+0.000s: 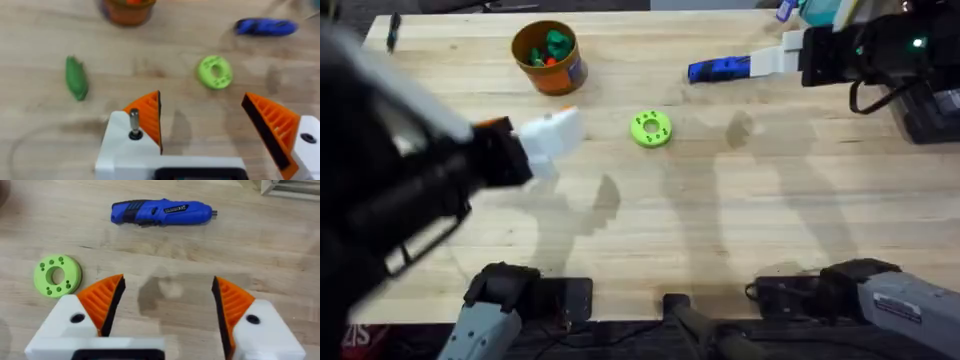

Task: Pick up the gripper from the table and insert it into the empty holder that is missing its gripper. Then pick up a screw, insert it into the mounting hole, and use the screwdriver to tighten it. Finally, clean up the table by picking up the vegetable and placing it into the bucket.

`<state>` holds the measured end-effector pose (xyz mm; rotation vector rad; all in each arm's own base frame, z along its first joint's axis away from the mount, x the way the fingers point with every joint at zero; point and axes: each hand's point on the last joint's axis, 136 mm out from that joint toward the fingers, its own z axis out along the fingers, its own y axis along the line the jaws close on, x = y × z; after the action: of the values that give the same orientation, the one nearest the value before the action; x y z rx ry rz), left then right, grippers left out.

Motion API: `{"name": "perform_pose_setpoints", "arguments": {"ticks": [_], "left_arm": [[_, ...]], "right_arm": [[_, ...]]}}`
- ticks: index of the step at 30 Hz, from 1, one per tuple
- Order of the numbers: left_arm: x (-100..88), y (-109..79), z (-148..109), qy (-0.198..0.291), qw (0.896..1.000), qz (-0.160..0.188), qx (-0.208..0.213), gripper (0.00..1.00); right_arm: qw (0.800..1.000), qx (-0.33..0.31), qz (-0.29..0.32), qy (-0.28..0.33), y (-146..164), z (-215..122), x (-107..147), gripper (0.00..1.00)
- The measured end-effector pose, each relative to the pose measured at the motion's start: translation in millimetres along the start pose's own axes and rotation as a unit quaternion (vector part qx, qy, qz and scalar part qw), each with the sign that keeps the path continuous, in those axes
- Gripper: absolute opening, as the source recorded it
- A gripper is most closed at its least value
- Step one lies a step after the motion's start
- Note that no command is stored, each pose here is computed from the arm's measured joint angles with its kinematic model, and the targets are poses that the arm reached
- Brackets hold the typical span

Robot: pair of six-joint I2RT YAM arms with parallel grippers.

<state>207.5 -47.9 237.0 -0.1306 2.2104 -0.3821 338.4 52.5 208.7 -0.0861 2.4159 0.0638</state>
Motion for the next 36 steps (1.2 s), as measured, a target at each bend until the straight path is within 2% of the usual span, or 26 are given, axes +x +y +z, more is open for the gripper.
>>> {"name": "perform_pose_setpoints", "arguments": {"ticks": [3,6,10,14,16,19,21,25,30,36], "left_arm": [[-4.4,10.7,12,0.068,0.996,-0.018,-0.052,0.986],[-0.5,16.9,30,0.143,0.984,-0.057,-0.090,0.986],[4.1,25.5,62,0.194,0.969,-0.090,-0.123,0.986],[19.6,42.3,88,0.242,0.949,-0.117,-0.165,0.985],[25.7,57.3,96,0.259,0.937,-0.131,-0.193,0.985],[30.3,89.7,104,0.273,0.920,-0.149,-0.237,0.985],[30.7,109.9,107,0.278,0.913,-0.153,-0.256,0.985],[26.2,142.2,110,0.275,0.909,-0.148,-0.275,0.985],[13.6,169.0,122,0.255,0.919,-0.120,-0.277,0.986],[21.0,193.1,136,0.272,0.914,-0.104,-0.284,0.985]], "right_arm": [[1.000,0.001,0.008,0.009,0,0,4,0.994],[1.000,0.002,0.010,0.019,-1,0,9,0.993],[1.000,0.002,0.016,0.023,-1,0,11,0.992],[0.999,0.003,0.042,0.022,-1,0,11,0.994],[0.998,0.003,0.051,0.022,-1,0,11,0.994],[0.998,0.003,0.060,0.022,-1,0,11,0.993],[0.998,0.003,0.063,0.022,-1,0,11,0.994],[0.997,0.003,0.067,0.022,-1,0,11,0.993],[0.997,0.003,0.070,0.022,-1,0,11,0.994],[0.997,0.003,0.071,0.022,-1,0,11,0.994]]}}
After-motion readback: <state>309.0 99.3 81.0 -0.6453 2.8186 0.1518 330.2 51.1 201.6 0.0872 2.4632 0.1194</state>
